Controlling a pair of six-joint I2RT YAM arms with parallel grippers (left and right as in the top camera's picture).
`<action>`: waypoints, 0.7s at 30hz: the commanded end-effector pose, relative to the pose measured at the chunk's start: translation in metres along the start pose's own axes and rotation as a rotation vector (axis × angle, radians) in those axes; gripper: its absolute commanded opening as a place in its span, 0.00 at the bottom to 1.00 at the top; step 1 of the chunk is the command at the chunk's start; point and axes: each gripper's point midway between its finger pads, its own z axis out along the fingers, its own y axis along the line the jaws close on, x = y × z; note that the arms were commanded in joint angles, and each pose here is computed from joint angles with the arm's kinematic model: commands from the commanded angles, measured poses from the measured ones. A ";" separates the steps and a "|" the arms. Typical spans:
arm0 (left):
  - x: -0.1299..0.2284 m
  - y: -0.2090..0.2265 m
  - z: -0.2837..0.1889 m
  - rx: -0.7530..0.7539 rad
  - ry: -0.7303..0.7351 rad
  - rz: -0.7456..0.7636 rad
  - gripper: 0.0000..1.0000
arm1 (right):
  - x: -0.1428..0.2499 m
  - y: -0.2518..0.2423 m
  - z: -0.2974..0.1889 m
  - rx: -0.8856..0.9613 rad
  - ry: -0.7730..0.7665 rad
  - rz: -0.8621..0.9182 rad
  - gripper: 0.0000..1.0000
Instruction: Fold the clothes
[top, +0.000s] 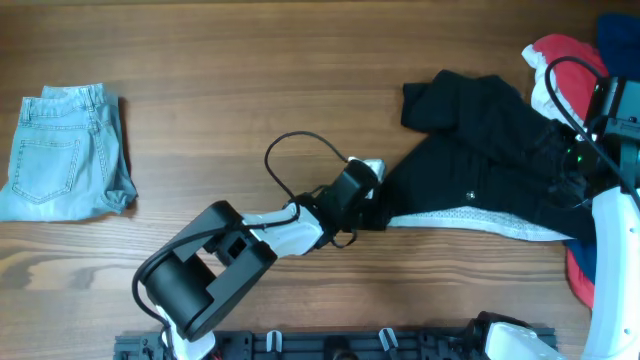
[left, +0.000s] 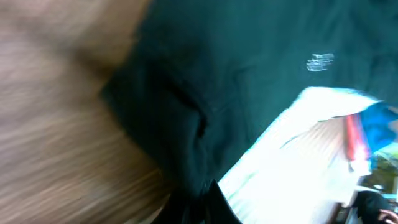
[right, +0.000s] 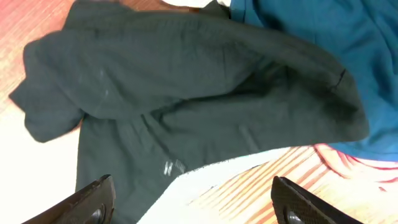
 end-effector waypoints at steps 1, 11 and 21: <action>-0.016 0.049 -0.041 -0.133 0.023 -0.057 0.04 | 0.002 0.002 -0.003 -0.015 -0.003 -0.039 0.81; -0.197 0.168 -0.304 -0.212 -0.627 -0.223 0.49 | 0.006 0.013 -0.004 -0.077 0.021 -0.039 0.81; -0.042 0.110 -0.212 -0.169 0.068 -0.428 1.00 | 0.024 0.107 -0.019 -0.545 0.046 -0.447 0.81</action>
